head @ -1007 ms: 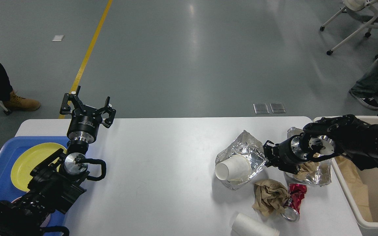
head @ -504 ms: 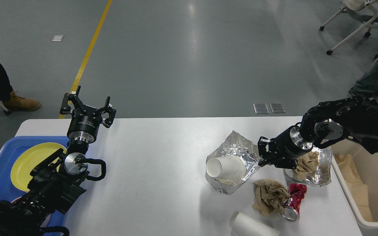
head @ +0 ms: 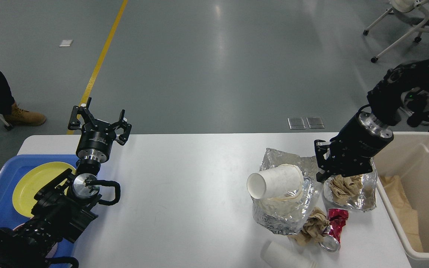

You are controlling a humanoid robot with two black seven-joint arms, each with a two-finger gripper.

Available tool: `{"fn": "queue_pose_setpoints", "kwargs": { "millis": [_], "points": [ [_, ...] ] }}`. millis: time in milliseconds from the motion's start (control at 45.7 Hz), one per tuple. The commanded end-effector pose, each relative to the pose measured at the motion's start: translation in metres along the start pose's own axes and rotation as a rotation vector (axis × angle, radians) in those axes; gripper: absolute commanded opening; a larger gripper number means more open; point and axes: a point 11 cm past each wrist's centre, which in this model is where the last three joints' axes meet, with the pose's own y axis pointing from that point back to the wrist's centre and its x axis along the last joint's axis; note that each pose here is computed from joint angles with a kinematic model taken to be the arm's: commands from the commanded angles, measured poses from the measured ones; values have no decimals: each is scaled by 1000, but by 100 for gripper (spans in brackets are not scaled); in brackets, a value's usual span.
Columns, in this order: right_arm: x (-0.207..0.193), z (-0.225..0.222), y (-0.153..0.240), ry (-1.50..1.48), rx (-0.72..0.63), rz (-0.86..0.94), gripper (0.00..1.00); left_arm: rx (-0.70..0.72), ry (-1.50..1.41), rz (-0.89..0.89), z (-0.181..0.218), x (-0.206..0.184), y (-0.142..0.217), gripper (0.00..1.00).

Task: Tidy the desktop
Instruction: 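Lift the foil tray with the cup toward the white bin, then lower the foil tray into the white bin and open the gripper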

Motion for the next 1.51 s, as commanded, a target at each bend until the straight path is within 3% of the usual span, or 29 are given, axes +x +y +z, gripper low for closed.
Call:
{"fn": "queue_pose_setpoints", "kwargs": {
  "millis": [0, 394, 657, 985, 1226, 1336, 1489],
  "points": [
    [2, -9, 31, 38, -15, 63, 0, 0, 0, 0, 0, 0, 0, 96],
    [4, -36, 80, 126, -25, 182, 0, 0, 0, 0, 0, 0, 0, 96],
    [1, -29, 81, 133, -58, 179, 0, 0, 0, 0, 0, 0, 0, 96],
    [32, 104, 69, 3, -380, 202, 0, 0, 0, 0, 0, 0, 0, 96],
    [20, 218, 40, -132, -553, 130, 0, 0, 0, 0, 0, 0, 0, 96],
    [15, 253, 21, -170, -627, 94, 0, 0, 0, 0, 0, 0, 0, 96],
    [24, 282, 2, -180, -674, 238, 0, 0, 0, 0, 0, 0, 0, 96]
  ]
}}
